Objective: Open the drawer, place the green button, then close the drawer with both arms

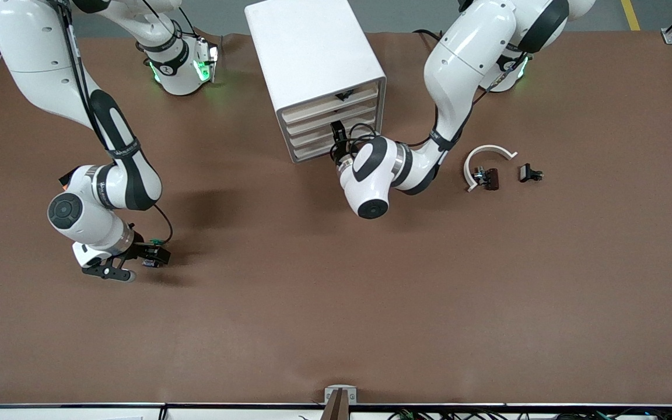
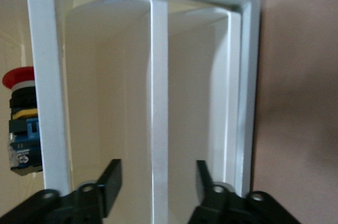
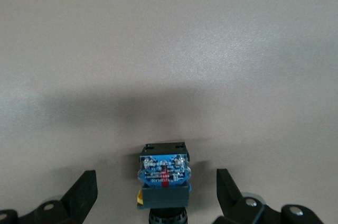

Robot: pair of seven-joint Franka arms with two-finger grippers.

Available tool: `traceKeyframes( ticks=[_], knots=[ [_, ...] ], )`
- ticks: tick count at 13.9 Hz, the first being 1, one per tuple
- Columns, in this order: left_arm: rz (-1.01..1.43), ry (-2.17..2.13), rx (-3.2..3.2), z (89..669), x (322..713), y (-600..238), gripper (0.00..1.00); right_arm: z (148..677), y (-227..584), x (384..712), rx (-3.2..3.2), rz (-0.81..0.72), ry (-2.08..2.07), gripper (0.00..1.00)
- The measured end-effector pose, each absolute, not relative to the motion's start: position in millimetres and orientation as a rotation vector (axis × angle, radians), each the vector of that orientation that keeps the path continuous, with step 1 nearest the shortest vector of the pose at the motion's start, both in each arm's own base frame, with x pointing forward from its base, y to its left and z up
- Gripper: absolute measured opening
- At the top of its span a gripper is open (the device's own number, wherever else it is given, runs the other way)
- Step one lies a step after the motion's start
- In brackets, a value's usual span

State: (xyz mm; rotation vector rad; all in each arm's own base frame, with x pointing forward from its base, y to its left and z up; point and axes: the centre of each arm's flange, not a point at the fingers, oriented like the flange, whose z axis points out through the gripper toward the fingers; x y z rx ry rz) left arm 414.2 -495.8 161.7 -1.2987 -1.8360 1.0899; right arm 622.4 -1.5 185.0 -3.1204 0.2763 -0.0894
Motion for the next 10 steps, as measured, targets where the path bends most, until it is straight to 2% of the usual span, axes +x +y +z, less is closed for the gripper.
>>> traceKeyframes(
  ticks=[1,3,4,5,6,7,10],
  knots=[
    [1.1,-1.83,-1.288,158.4,411.2,-497.8,0.48,182.2,-1.4,622.5,-3.121,-0.088,0.276,1.0],
    [1.104,-1.828,-1.278,154.1,409.0,-498.8,0.28,178.6,-1.0,623.4,-3.122,-0.086,0.275,0.8],
    [1.104,-1.832,-1.277,153.4,410.1,-498.1,0.19,178.6,-0.5,624.0,-3.122,-0.087,0.274,0.67],
    [1.107,-1.835,-1.274,153.7,411.7,-497.1,0.14,179.0,-0.2,624.4,-3.121,-0.089,0.278,0.57],
    [1.107,-1.841,-1.271,153.5,414.7,-494.7,0.14,179.3,0.0,624.7,-3.119,-0.09,0.29,0.44],
    [1.107,-1.852,-1.266,153.5,419.6,-491.2,0.14,180.1,0.2,625.5,-3.118,-0.093,0.3,0.41],
    [1.104,-1.908,-1.251,157.7,447.6,-472.0,0.14,189.7,2.7,633.7,-3.116,-0.06,0.313,0.41]
  ],
)
